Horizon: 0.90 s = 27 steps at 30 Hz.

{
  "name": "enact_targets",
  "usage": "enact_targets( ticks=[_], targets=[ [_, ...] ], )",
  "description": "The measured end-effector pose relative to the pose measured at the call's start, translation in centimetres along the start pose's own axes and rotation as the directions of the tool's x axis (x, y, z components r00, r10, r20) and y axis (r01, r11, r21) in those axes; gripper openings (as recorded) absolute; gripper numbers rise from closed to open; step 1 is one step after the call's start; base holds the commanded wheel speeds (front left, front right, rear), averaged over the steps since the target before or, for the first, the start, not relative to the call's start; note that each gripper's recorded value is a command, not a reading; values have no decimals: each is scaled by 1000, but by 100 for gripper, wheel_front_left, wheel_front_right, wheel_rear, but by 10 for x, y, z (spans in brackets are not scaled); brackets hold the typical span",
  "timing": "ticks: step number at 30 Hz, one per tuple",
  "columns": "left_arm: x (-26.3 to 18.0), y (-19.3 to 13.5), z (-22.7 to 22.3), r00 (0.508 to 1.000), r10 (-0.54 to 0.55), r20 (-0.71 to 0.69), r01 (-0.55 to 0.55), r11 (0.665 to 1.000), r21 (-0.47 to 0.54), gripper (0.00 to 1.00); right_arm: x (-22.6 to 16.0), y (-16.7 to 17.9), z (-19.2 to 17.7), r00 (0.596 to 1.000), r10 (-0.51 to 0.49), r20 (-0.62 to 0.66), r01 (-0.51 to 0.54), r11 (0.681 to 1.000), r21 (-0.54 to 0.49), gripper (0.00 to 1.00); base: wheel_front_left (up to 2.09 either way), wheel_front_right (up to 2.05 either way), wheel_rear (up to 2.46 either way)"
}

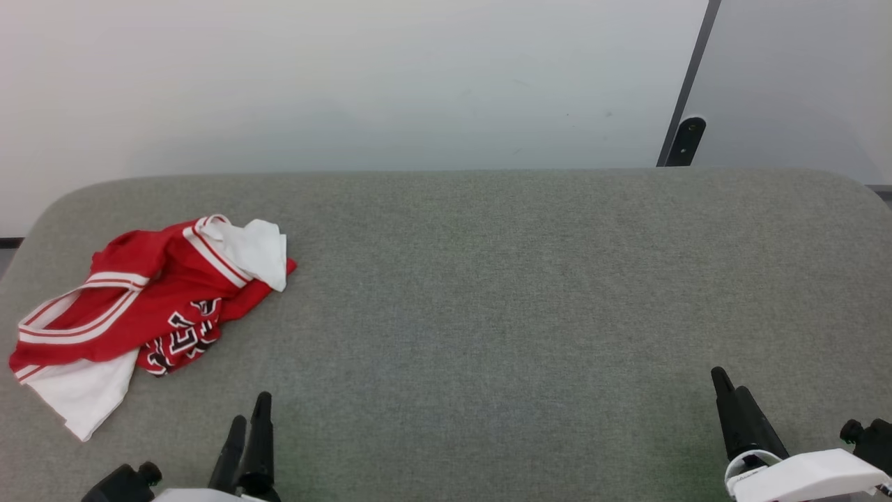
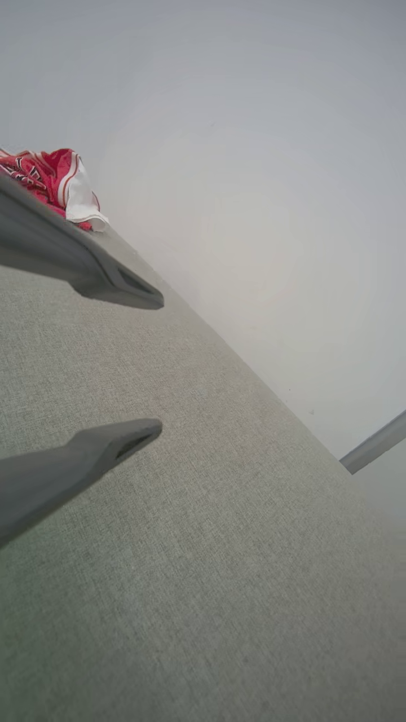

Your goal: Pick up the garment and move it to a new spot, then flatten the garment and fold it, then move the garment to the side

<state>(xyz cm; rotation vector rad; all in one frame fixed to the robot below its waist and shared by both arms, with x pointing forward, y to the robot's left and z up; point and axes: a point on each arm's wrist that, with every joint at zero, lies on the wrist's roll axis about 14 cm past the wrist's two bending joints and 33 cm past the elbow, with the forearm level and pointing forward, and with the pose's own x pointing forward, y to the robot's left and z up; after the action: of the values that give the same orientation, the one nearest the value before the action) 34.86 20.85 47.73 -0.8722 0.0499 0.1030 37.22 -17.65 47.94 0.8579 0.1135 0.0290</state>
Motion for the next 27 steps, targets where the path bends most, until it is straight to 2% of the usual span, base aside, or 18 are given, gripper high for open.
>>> enact_targets(
  ticks=[8, 27],
  targets=[
    [-4, -2, 1, 1000, -11, 10, 10, 992, 129, 100, -1, 5, -1, 1000, 17, -3, -17, 987, -159, 100, 0, 0, 0],
    [-12, -3, 1, 999, -30, 20, 21, 931, 365, 100, -3, 12, -4, 999, 43, 13, -35, 927, -374, 100, 0, 0, 0]
  ],
)
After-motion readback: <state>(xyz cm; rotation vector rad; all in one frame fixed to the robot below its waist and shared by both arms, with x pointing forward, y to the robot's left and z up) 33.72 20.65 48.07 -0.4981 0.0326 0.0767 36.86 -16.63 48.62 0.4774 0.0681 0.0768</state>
